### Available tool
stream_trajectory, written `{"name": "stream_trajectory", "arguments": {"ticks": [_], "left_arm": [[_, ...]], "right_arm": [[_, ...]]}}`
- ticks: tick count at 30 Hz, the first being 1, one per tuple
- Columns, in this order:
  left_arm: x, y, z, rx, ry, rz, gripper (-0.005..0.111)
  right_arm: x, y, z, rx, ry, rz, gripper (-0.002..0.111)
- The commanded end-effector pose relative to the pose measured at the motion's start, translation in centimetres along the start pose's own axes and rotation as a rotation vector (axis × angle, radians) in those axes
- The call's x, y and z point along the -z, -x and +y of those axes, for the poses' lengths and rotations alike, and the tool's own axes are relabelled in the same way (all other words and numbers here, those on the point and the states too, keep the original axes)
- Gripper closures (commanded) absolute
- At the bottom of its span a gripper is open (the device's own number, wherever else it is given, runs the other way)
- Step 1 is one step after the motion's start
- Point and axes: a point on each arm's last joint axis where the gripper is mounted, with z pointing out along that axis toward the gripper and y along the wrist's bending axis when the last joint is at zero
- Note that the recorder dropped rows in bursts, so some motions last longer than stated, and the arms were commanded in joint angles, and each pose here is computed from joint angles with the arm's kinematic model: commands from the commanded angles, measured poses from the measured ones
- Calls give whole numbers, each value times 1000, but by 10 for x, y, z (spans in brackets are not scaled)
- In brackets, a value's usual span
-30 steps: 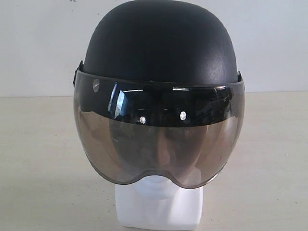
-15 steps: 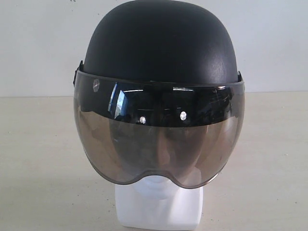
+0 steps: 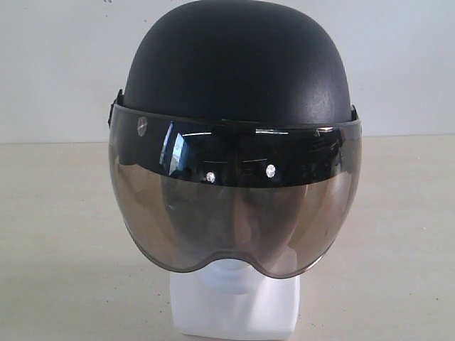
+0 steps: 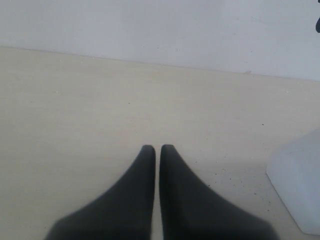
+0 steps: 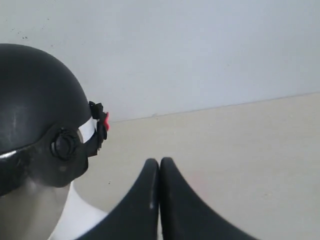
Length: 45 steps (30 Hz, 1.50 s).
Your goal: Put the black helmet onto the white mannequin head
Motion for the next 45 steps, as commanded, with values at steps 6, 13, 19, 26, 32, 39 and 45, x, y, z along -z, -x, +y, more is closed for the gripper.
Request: {"name": "stream_trajectory", "arguments": {"ticks": [6,13,19,26,32,39,45], "left_arm": [[0,-1,0,-9,-2,1,102],[0,-1,0,-9,-2,1,102],[0,-1,0,-9,-2,1,102],[0,-1,0,-9,-2,1,102],[0,-1,0,-9,-2,1,102],[0,-1,0,-9,-2,1,102],[0,-1,0,-9,-2,1,102]], "right_arm": [[6,-28,-19,17,-140,-166,109],[-12,-78,-45,-10,-248,-170,109],[1,-103,-46,24,-220,-267,109],[0,-107,-46,95,-229,-243,109],[0,-107,-46,90,-228,-244,109],[-1,-115,-49,201,-260,-133,109],[-1,-122,-54,229,-304,-46,109]]}}
